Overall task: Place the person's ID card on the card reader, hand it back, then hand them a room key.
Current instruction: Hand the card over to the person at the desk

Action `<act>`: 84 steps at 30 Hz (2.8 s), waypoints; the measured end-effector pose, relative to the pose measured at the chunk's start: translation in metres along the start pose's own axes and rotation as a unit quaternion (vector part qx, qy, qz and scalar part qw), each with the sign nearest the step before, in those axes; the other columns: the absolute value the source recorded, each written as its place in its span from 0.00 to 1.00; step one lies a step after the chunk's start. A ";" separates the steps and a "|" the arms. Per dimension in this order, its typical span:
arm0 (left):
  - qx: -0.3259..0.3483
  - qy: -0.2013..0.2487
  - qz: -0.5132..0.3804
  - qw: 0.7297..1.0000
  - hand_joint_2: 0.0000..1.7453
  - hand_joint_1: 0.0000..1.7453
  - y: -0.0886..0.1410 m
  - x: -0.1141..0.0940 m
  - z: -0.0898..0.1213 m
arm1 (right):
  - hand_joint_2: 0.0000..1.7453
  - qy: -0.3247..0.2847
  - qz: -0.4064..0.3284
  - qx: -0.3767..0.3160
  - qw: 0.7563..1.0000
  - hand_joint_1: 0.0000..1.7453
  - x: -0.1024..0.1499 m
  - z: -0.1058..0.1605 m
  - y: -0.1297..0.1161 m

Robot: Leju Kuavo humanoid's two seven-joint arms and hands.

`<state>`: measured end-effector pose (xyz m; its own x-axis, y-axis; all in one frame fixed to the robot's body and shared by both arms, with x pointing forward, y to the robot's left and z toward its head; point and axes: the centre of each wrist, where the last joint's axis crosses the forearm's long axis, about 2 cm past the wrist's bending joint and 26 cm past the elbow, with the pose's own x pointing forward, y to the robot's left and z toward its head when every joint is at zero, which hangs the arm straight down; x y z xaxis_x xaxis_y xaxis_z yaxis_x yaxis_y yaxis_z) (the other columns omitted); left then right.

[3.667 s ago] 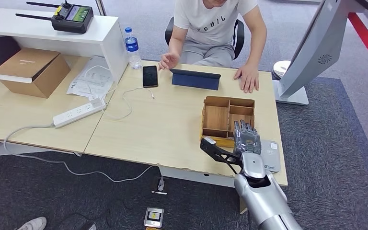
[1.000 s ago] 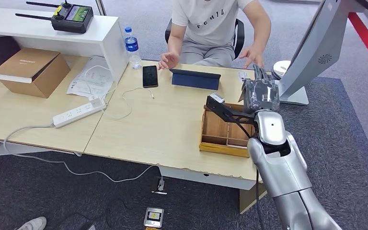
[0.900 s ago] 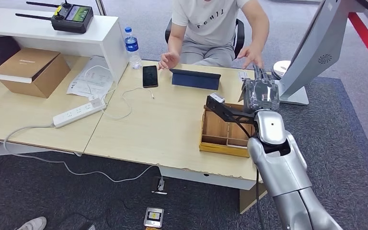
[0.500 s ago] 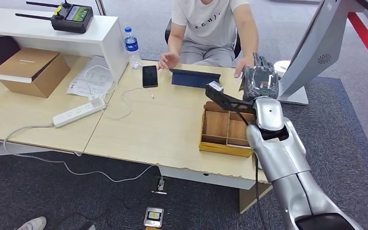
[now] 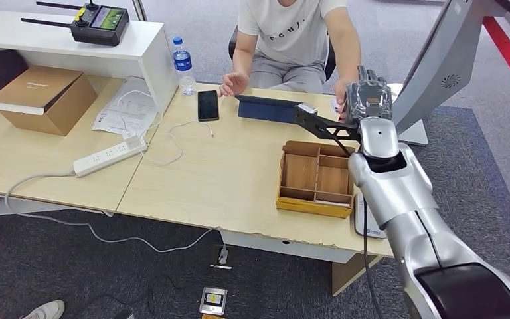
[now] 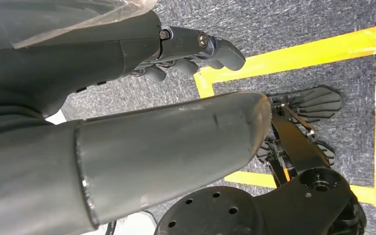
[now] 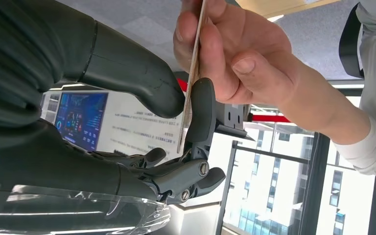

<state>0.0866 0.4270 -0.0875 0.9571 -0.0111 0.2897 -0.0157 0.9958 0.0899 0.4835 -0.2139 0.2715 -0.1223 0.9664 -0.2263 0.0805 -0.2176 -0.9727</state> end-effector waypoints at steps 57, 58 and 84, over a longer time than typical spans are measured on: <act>0.020 0.041 0.059 0.997 0.00 0.00 0.004 -0.010 0.002 | 0.00 0.270 -0.075 0.082 0.956 0.00 -0.379 0.144 0.058; 0.021 0.043 0.061 0.997 0.00 0.00 0.004 -0.011 0.002 | 0.00 0.289 -0.079 0.087 0.950 0.00 -0.392 0.159 0.064; 0.058 0.035 0.105 0.992 0.00 0.00 -0.014 -0.003 -0.002 | 0.00 0.502 -0.346 0.374 0.699 0.00 -0.174 0.442 0.349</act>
<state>0.0846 0.4132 -0.0916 0.9468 0.2053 0.2478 -0.2459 0.9583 0.1453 0.0958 -0.5185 -0.0514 0.9094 0.4043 0.0973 -0.2398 0.7011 -0.6716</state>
